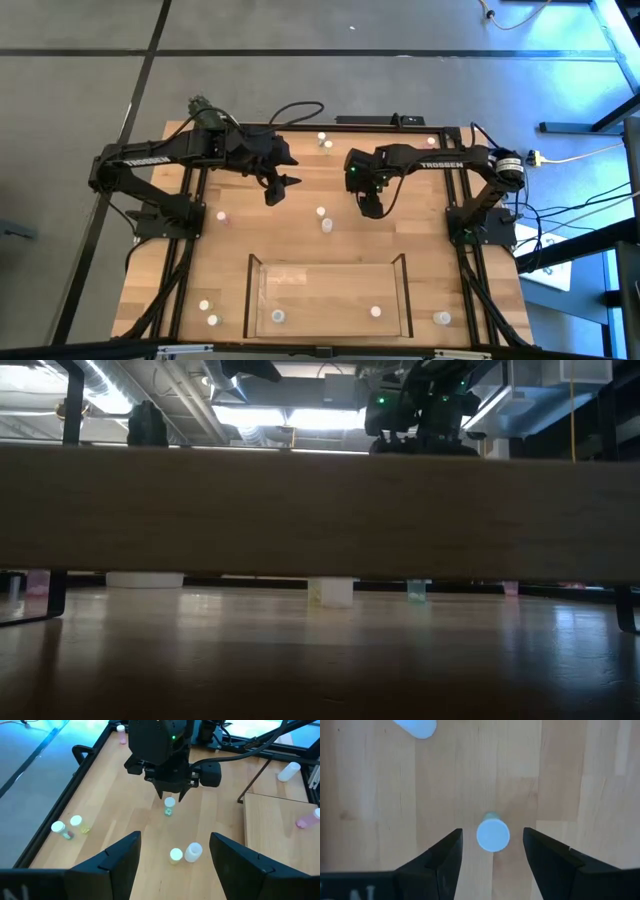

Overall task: Pick and place medicine bottles onto shelf by color
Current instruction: Put the right blue pill bottle on the shelf

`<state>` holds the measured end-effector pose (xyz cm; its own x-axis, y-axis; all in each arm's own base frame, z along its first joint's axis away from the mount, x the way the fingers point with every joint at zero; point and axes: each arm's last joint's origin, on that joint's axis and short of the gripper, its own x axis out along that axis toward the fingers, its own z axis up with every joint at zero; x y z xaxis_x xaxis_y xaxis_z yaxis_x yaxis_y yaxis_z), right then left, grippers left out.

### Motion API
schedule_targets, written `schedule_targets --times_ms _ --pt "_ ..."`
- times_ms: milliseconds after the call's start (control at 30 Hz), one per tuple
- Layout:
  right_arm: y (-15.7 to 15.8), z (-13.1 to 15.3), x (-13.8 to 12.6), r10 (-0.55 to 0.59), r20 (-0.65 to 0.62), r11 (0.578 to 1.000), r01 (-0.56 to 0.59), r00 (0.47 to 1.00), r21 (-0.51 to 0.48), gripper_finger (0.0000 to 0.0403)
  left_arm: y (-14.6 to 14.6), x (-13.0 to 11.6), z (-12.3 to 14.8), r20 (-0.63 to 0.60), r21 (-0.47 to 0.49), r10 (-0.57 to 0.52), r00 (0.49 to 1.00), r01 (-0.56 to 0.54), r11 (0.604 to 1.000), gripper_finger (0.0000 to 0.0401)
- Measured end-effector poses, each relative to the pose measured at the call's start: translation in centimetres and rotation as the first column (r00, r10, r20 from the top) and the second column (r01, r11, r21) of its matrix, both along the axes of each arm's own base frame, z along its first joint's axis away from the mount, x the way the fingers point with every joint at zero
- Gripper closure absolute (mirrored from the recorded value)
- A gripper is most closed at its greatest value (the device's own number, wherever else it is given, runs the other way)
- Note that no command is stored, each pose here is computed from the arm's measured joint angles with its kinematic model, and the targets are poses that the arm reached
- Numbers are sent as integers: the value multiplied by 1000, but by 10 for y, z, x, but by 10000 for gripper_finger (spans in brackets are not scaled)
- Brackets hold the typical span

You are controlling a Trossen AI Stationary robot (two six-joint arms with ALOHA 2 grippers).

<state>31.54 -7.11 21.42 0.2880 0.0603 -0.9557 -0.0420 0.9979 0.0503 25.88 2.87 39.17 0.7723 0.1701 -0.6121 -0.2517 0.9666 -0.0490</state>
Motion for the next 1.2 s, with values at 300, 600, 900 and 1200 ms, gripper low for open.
schedule_targets --times_ms 300,600,900,1200 --pt "1 -13 -4 16 -1 1000 -16 1000 -4 192 0 0 0 4 -18 14 1000 -14 1000 170" --pt "1 -20 -5 21 2 1000 -21 1000 -7 192 0 0 0 4 -19 15 1000 -15 1000 170" --pt "0 -19 -3 24 21 999 -24 999 -39 192 0 0 0 4 -19 15 1000 -15 1000 170" --pt "0 -26 -1 33 6 999 -33 999 -32 192 0 0 0 4 -17 14 1000 -14 1000 170"
